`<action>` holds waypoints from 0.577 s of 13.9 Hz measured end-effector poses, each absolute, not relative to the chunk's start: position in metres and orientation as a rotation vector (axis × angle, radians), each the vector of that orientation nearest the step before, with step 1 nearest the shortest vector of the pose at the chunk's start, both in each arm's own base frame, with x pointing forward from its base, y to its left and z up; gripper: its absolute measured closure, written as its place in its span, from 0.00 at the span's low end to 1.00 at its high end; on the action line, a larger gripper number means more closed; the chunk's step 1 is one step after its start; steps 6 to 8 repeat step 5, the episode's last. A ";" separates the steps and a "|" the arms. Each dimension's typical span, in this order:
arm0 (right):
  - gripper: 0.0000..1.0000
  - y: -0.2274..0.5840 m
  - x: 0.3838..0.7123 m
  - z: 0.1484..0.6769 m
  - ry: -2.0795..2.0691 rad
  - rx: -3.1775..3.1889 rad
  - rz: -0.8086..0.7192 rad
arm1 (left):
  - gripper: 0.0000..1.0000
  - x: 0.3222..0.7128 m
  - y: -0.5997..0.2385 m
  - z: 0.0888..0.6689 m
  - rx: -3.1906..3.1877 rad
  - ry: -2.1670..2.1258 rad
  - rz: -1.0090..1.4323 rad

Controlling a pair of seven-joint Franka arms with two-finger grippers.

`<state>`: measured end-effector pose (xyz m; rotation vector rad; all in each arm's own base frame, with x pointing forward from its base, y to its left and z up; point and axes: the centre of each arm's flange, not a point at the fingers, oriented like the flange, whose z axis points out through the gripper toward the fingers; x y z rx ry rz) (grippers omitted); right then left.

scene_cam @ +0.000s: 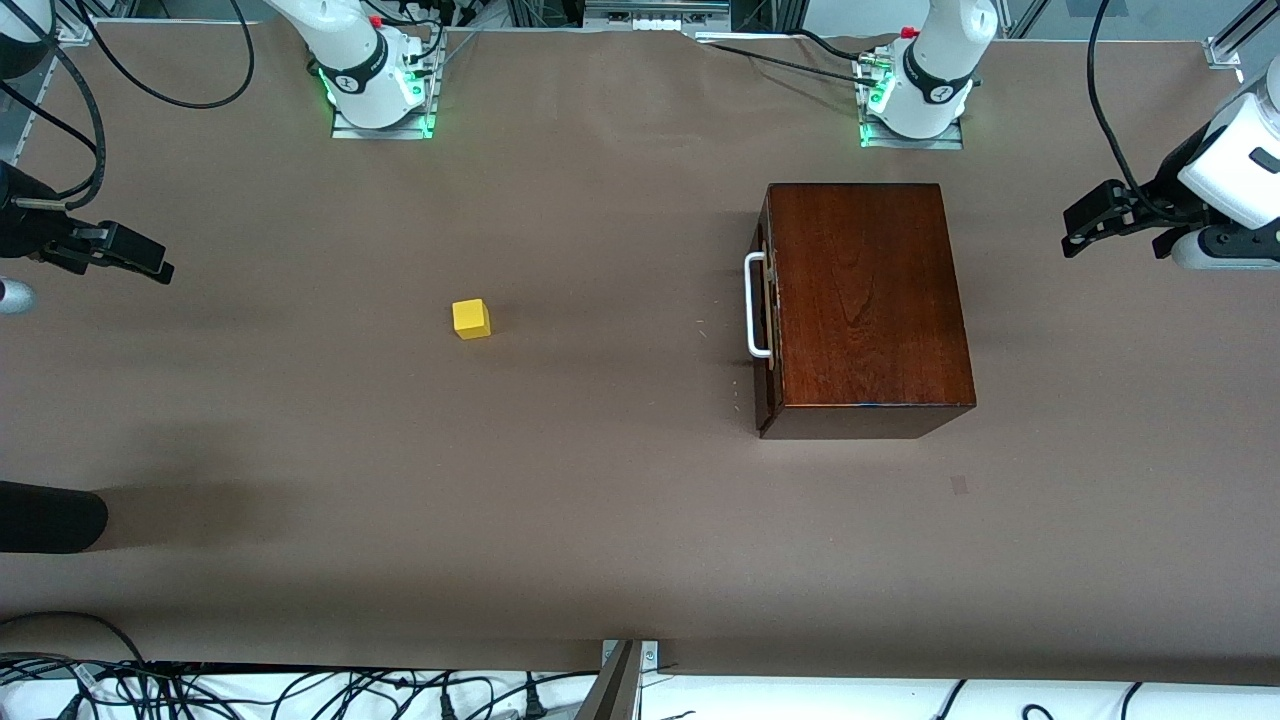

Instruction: Open drawer, take yellow block, close drawer

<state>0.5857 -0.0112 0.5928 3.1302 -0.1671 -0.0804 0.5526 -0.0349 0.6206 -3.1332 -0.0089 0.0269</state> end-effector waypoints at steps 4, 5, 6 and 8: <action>0.00 -0.011 0.586 0.593 -0.167 3.130 -0.080 | 0.00 0.552 -0.042 0.620 -3.133 0.011 0.030; 0.00 -0.011 0.586 0.593 -0.167 3.130 -0.080 | 0.00 0.552 -0.041 0.620 -3.135 0.007 0.032; 0.00 -0.011 0.586 0.593 -0.167 3.130 -0.080 | 0.00 0.552 -0.041 0.620 -3.135 0.007 0.032; 0.00 -0.011 0.586 0.593 -0.167 3.130 -0.080 | 0.00 0.552 -0.041 0.620 -3.135 0.007 0.032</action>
